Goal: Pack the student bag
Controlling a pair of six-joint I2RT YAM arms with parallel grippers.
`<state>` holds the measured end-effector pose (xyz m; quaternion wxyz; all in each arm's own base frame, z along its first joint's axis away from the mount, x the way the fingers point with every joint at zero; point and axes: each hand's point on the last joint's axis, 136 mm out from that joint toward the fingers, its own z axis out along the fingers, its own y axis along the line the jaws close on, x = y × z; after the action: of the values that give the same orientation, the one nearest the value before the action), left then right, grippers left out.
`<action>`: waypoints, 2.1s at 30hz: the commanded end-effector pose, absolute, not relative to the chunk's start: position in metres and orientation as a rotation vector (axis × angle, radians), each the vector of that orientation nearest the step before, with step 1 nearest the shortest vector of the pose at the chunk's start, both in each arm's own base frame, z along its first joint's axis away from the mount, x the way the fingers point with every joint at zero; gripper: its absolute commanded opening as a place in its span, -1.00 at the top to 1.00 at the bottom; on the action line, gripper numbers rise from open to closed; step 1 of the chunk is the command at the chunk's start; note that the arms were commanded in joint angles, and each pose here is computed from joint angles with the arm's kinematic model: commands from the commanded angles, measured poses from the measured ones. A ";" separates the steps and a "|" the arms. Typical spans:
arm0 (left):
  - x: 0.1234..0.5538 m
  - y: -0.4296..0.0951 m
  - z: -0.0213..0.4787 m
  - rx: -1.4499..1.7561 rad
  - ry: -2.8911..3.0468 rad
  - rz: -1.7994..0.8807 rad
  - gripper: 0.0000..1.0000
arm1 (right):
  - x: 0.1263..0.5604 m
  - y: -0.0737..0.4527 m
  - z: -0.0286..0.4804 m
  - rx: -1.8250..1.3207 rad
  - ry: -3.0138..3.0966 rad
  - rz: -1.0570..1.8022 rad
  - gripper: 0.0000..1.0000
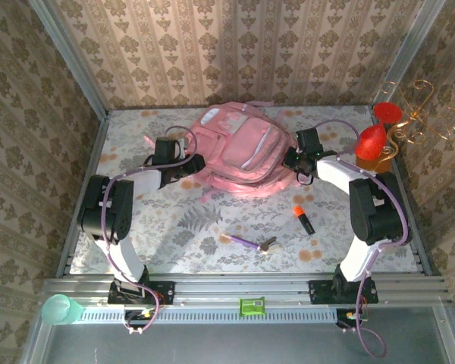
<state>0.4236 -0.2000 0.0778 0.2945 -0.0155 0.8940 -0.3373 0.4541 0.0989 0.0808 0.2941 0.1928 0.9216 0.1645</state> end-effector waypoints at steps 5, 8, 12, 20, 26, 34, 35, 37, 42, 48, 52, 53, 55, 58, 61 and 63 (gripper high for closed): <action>0.409 -0.218 0.086 -0.004 2.315 -1.022 0.98 | 0.474 0.080 0.119 0.373 2.471 0.233 0.45; 0.398 -0.220 0.093 -0.032 2.283 -1.045 1.00 | 0.465 0.058 0.141 0.399 2.445 0.089 0.13; 0.382 -0.221 0.103 -0.097 2.238 -1.054 1.00 | 0.439 0.066 0.168 0.377 2.390 0.095 -0.11; 0.366 -0.220 0.102 -0.193 2.210 -1.027 1.00 | 0.348 0.251 0.173 -0.029 2.439 0.532 -0.19; 0.367 -0.219 0.103 -0.180 2.209 -1.011 1.00 | 0.319 0.337 0.140 -0.082 2.497 0.742 -0.06; 0.366 -0.219 0.104 -0.172 2.207 -1.008 1.00 | 0.342 0.368 0.099 0.049 2.518 0.793 0.10; 0.365 -0.219 0.105 -0.170 2.206 -1.007 1.00 | 0.346 0.370 0.096 0.067 2.510 0.803 0.10; 0.365 -0.219 0.105 -0.165 2.206 -1.004 1.00 | 0.353 0.371 0.093 0.094 2.497 0.795 0.10; 0.364 -0.219 0.105 -0.160 2.207 -1.004 1.00 | 0.369 0.371 0.082 0.175 2.485 0.808 0.19; 0.364 -0.218 0.104 -0.159 2.209 -1.001 1.00 | 0.379 0.369 0.081 0.237 2.463 0.815 0.39; 0.364 -0.218 0.103 -0.154 2.212 -0.996 1.00 | 0.382 0.359 0.083 0.243 2.457 0.756 0.50; 0.364 -0.218 0.102 -0.155 2.212 -0.994 1.00 | 0.383 0.357 0.082 0.246 2.461 0.747 0.53; 0.364 -0.218 0.102 -0.154 2.213 -0.991 1.00 | 0.382 0.353 0.082 0.233 2.472 0.718 0.52; 0.364 -0.218 0.101 -0.150 2.214 -0.988 1.00 | 0.377 0.344 0.083 0.194 2.486 0.657 0.32; 0.365 -0.217 0.102 -0.148 2.210 -0.984 1.00 | 0.373 0.333 0.088 0.139 2.494 0.542 0.25; 0.365 -0.217 0.102 -0.146 2.210 -0.983 1.00 | 0.371 0.325 0.090 0.094 2.496 0.440 0.25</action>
<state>0.3682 -0.2158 0.0931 0.3333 -0.0825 0.8590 -0.3799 0.3569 0.3491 0.0635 0.2446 0.0468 0.9400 0.2332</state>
